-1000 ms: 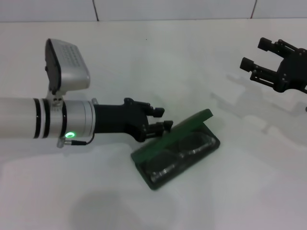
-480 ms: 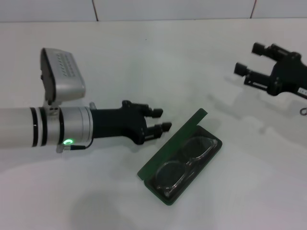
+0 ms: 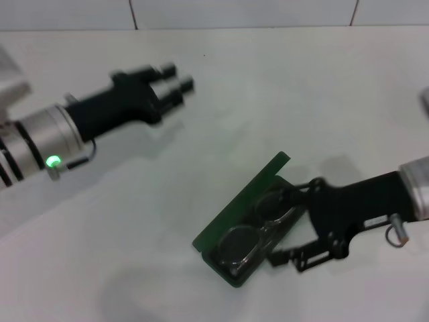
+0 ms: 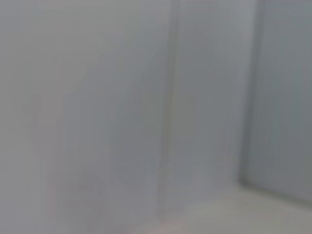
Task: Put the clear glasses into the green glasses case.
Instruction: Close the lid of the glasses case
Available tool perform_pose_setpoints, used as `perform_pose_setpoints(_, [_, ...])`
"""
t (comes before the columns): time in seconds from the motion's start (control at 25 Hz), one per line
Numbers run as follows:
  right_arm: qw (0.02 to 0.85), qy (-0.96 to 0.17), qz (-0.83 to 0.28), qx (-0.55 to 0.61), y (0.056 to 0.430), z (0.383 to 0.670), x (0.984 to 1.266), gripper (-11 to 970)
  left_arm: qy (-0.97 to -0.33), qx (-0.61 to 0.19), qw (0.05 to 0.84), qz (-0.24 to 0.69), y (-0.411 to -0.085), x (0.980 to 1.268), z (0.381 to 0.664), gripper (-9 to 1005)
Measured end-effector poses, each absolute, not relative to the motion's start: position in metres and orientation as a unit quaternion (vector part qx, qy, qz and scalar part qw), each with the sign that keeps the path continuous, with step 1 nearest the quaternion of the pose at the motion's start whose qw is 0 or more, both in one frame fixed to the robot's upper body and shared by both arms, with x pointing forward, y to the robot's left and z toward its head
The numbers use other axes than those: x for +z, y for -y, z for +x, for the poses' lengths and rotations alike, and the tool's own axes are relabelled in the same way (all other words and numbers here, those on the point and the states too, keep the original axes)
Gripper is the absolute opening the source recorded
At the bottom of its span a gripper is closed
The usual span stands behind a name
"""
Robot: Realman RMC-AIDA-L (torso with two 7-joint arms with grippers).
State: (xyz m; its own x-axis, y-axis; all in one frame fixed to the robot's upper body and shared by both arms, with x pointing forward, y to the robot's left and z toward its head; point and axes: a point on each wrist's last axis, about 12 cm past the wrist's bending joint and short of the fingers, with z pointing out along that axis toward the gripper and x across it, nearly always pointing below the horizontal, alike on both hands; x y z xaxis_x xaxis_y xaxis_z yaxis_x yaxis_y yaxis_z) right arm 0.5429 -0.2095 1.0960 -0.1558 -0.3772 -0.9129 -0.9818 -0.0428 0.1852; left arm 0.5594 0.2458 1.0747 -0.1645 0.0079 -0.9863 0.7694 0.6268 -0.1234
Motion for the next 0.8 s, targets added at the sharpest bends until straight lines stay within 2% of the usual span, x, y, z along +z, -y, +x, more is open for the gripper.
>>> perform_pose_setpoints(0.12, [0.262, -0.614, -0.58, 0.466, 0.189, 0.544, 1.098, 767, -0.666, -0.314, 0.63, 0.246, -0.254, 1.082, 0.562, 443])
perform_pose_setpoints(0.28, [0.19, -0.61, -0.593, 0.49, 0.172, 0.545, 1.109, 767, -0.654, -0.306, 0.651, 0.232, -0.258, 1.088, 0.566, 444])
perform_pose_setpoints(0.4, [0.154, -0.609, -0.599, 0.497, 0.163, 0.547, 1.115, 767, -0.649, -0.3, 0.666, 0.212, -0.268, 1.092, 0.566, 444])
perform_pose_setpoints(0.8, [0.076, -0.649, -0.605, 0.455, 0.147, 0.55, 1.112, 767, -0.648, -0.297, 0.671, 0.203, -0.273, 1.09, 0.562, 445])
